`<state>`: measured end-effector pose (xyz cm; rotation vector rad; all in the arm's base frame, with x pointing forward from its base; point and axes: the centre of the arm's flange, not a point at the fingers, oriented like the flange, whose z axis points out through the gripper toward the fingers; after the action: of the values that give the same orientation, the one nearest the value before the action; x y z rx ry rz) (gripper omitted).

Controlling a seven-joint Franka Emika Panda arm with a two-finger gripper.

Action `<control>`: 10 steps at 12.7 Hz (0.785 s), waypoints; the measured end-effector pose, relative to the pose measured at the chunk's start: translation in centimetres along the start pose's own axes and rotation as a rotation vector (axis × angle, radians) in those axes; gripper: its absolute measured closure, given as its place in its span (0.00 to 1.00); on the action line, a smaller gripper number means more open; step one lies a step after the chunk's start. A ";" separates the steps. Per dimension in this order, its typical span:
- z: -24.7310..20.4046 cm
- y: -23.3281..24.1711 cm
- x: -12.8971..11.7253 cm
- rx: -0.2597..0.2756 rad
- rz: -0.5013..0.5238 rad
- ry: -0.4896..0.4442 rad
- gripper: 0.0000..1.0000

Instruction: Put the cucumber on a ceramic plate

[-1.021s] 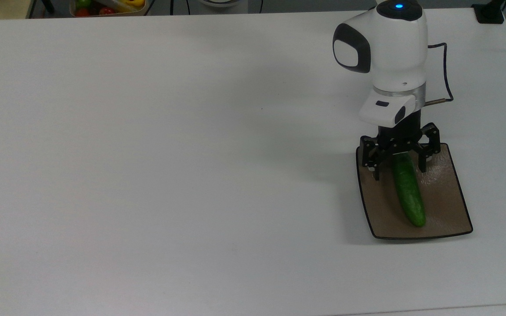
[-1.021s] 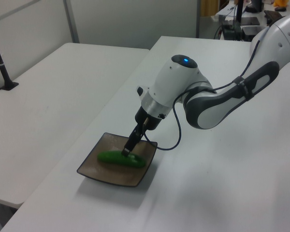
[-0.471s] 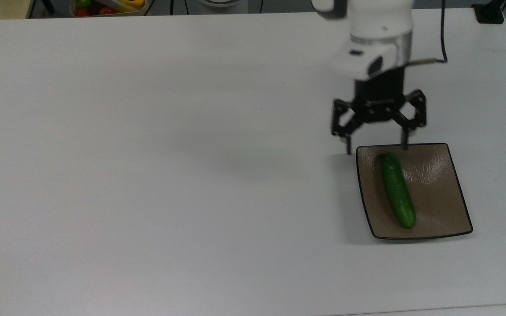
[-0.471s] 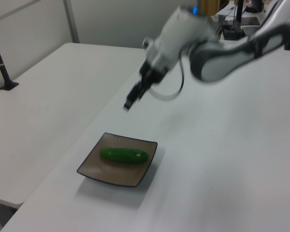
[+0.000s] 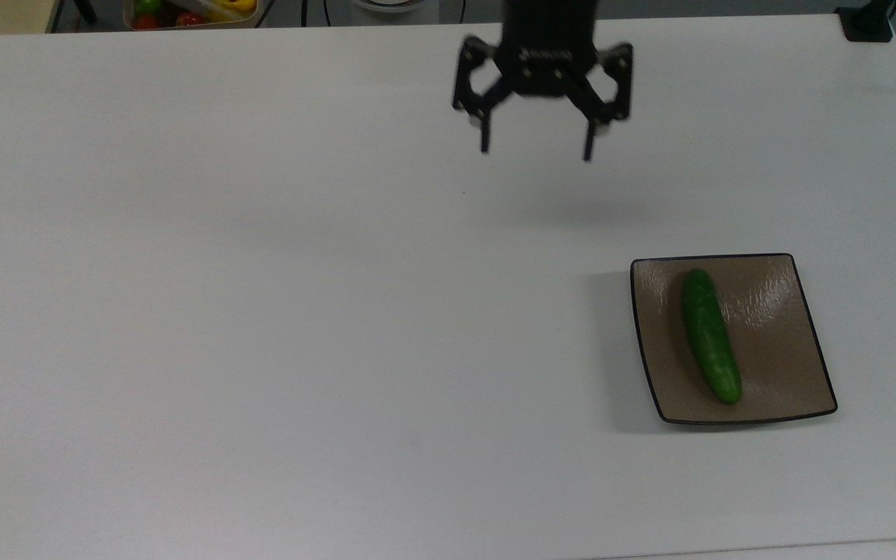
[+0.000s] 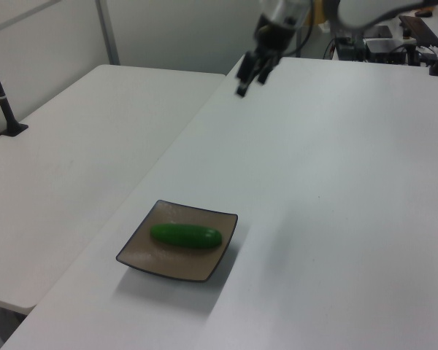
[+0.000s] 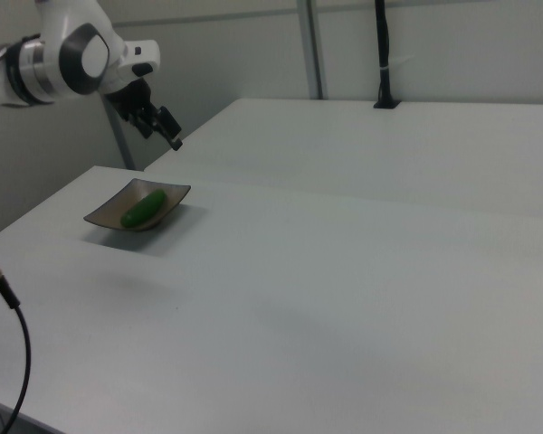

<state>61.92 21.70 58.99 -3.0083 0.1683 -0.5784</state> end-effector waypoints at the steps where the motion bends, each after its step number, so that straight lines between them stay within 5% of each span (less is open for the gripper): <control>1: -1.3 1.3 -0.5 -0.010 0.025 -0.039 0.00; 5: -6.4 8.3 -2.6 -0.076 0.118 -0.208 0.00; 10: -7.6 12.9 -4.6 -0.103 0.065 -0.282 0.00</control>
<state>53.65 9.08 63.15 -3.1258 0.2833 -0.1408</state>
